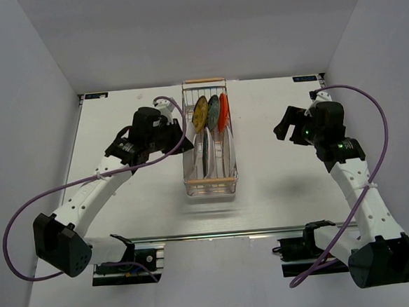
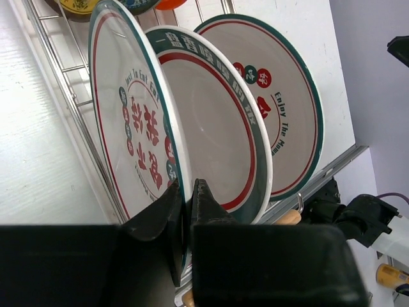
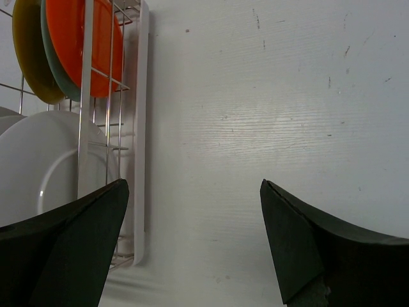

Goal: Unload the plates from the dish rack

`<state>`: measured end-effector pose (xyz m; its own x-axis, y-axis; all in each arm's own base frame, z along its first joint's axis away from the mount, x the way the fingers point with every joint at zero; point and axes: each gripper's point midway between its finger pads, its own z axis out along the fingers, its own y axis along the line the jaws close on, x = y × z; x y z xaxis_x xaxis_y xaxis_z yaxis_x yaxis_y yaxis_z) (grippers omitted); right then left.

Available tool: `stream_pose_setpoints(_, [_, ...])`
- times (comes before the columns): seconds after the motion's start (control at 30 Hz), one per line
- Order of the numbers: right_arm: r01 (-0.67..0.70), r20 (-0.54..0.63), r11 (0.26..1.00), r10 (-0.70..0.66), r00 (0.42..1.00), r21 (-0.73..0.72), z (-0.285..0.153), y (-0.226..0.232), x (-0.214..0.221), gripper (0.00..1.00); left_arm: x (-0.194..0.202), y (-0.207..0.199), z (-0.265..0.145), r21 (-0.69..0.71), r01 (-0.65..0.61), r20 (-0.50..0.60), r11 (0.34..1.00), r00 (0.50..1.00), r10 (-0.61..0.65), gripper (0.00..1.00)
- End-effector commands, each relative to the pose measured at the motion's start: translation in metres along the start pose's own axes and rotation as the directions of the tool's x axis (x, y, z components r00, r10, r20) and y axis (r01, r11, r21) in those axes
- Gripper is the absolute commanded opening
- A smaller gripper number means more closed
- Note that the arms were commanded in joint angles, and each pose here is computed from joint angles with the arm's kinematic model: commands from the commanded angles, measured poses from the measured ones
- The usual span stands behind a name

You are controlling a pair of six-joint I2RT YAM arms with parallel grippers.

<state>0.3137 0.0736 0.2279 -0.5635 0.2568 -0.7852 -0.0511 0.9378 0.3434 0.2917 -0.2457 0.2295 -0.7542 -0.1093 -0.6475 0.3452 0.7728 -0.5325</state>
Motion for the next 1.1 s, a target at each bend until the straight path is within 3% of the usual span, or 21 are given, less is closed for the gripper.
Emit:
stream_pose_setpoints(0.0, [0.019,0.033,1.0,-0.019,0.999,0.0,-0.005,0.001,-0.008,0.89,-0.027,-0.025,-0.021,0.067,-0.044,0.093,0.997,0.995,0.038,0.0])
stream_pose_setpoints(0.17, [0.018,0.032,1.0,-0.018,0.999,0.001,-0.005,0.0,-0.008,0.89,-0.039,-0.034,-0.03,0.08,-0.037,0.124,0.996,0.992,0.027,0.0])
stream_pose_setpoints(0.47, [0.016,0.026,1.0,-0.016,1.0,0.007,-0.005,0.0,-0.007,0.89,-0.081,-0.091,-0.071,0.249,-0.106,0.233,0.963,0.971,0.047,0.0])
stream_pose_setpoints(0.53, [0.019,0.03,1.0,-0.019,0.999,0.005,-0.006,0.0,-0.008,0.89,-0.091,-0.093,-0.079,0.226,-0.118,0.262,0.967,0.963,0.057,0.0])
stream_pose_setpoints(0.7, [0.024,0.031,1.0,-0.024,0.999,-0.003,-0.007,0.002,-0.009,0.89,-0.136,-0.087,-0.116,0.063,-0.131,0.409,0.989,0.908,0.094,0.0])
stream_pose_setpoints(0.8, [0.025,0.023,1.0,-0.025,0.999,0.003,-0.006,0.001,-0.008,0.89,-0.158,-0.058,-0.133,-0.128,-0.061,0.484,0.99,0.867,0.115,0.0])
stream_pose_setpoints(0.87, [0.024,0.019,1.0,-0.024,1.0,0.007,-0.006,0.0,-0.008,0.89,-0.159,-0.033,-0.134,-0.246,-0.015,0.473,0.969,0.871,0.134,0.0])
stream_pose_setpoints(1.07, [0.02,0.006,0.999,-0.02,1.0,0.042,-0.003,-0.006,-0.007,0.89,-0.13,0.064,-0.105,-0.612,0.148,0.375,0.777,0.919,0.121,0.0])
